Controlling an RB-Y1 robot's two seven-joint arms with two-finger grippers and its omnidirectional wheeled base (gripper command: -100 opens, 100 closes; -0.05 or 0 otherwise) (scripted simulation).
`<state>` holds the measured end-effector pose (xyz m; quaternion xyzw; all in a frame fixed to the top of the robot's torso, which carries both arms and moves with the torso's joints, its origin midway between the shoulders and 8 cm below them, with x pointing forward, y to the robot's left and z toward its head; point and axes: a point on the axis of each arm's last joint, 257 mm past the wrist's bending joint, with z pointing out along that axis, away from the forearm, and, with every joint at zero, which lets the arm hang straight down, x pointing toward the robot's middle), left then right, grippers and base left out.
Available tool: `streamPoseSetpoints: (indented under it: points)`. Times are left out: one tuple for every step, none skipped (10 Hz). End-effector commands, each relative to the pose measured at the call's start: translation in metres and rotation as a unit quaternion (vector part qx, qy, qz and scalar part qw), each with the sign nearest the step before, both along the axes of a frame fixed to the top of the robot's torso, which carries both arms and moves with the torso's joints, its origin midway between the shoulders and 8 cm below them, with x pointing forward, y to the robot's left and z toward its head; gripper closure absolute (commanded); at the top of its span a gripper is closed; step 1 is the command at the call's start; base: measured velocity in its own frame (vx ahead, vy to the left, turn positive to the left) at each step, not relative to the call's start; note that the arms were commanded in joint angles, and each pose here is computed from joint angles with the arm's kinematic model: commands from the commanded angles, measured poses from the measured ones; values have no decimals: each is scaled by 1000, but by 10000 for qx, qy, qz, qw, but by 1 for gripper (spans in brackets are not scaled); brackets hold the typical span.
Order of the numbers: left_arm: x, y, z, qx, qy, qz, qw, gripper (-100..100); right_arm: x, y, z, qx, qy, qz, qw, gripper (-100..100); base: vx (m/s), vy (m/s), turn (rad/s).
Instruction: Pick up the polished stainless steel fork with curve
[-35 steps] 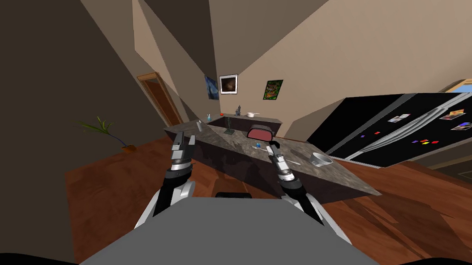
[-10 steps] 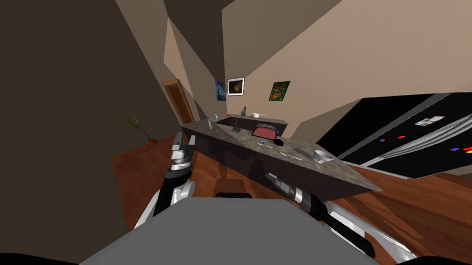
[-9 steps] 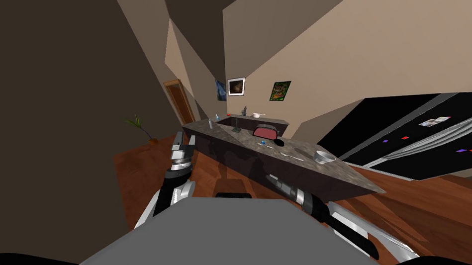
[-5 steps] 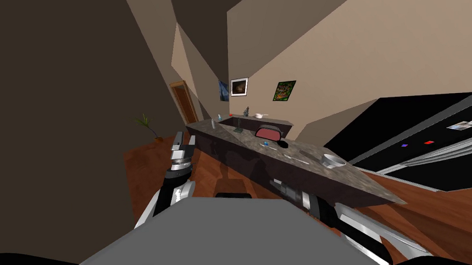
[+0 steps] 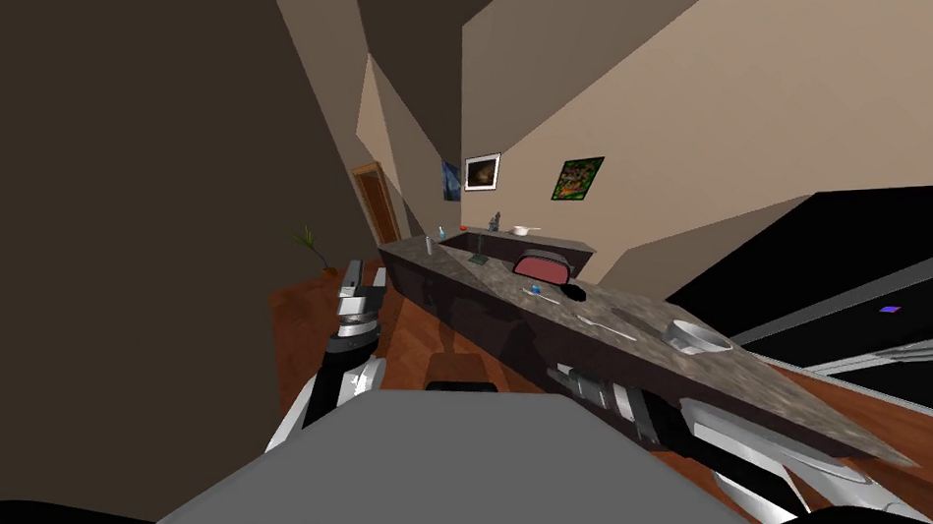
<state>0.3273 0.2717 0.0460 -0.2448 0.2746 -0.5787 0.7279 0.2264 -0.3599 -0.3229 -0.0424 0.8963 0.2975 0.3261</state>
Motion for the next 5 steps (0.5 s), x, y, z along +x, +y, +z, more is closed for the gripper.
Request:
streamPoseSetpoints:
  points:
    - [0,0,0,0,0,0,10000,0,-7,-28,-10,-383,203,62,9990,-100,72,17,225]
    - [0,0,0,0,0,0,10000,0,-7,-33,-7,-497,233,153,9984,-100,58,6,111]
    - [0,0,0,0,0,0,10000,0,-15,-56,-15,-787,389,180,9960,-100,91,14,191]
    - [0,0,0,0,0,0,10000,0,-14,-60,-12,-875,411,250,9950,-100,83,7,100]
    - [0,0,0,0,0,0,10000,0,-22,-85,-16,-1198,568,310,9907,-100,107,-15,202]
